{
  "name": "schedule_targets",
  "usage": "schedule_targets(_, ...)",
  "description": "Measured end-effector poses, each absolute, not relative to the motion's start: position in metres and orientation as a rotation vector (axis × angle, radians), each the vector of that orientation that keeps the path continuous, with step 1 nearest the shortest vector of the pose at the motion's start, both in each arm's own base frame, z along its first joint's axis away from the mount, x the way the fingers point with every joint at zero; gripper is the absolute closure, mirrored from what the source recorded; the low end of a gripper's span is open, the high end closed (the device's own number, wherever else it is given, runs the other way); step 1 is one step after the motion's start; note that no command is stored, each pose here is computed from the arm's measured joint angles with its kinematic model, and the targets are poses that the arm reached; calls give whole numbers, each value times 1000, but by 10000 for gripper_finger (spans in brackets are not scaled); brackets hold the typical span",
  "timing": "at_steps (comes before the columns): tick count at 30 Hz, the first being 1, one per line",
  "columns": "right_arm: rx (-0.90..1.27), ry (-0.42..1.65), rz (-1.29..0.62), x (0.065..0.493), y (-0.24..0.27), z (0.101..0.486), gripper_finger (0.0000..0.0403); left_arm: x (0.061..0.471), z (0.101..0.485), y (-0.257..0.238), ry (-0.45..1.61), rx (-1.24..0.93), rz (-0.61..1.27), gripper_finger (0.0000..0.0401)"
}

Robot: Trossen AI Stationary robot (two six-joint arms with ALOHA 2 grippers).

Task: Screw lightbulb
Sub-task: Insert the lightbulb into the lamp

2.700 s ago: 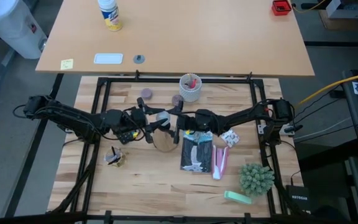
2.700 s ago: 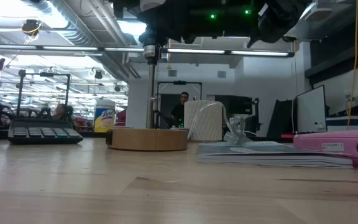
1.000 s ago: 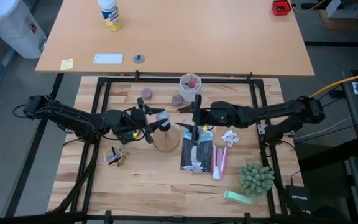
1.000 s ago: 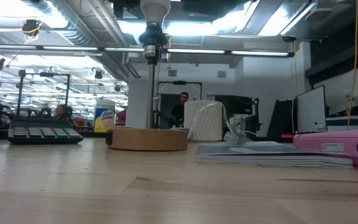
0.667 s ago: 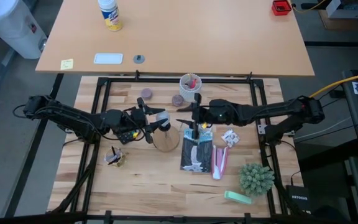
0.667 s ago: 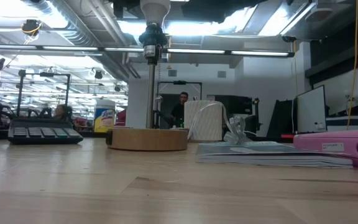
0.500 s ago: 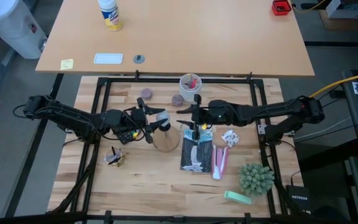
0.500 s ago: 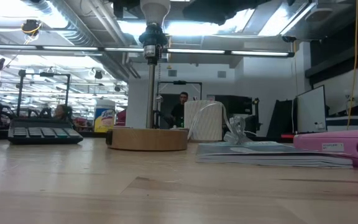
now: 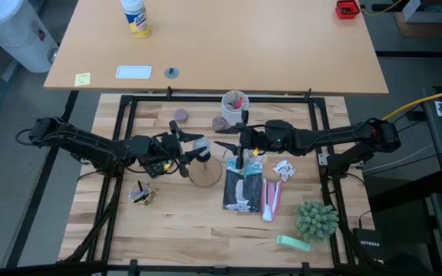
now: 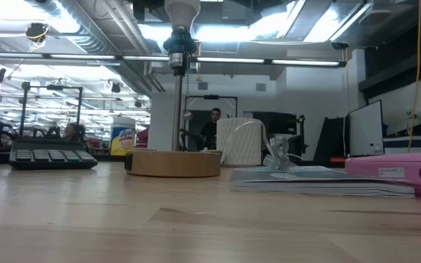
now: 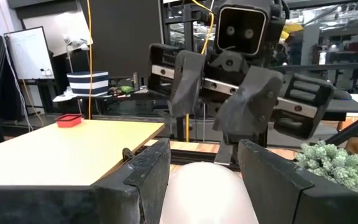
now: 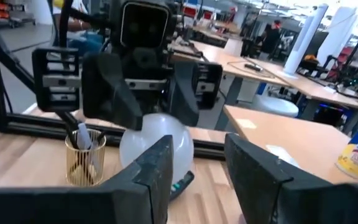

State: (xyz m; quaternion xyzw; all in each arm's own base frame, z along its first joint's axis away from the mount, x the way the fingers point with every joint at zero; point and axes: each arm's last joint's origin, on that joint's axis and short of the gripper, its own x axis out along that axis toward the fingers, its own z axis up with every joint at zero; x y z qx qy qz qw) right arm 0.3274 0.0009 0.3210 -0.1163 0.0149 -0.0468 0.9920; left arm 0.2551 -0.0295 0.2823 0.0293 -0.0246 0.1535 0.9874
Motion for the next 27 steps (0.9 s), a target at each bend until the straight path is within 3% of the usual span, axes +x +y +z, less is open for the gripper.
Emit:
schedule_targets(6, -231, -28, 1, 339, 4, 314, 253, 255, 282, -30, -51, 59, 305, 221)
schedule_targets(27, -233, 18, -19, 347, 3, 301, 253, 255, 283, -31, -53, 56, 303, 221)
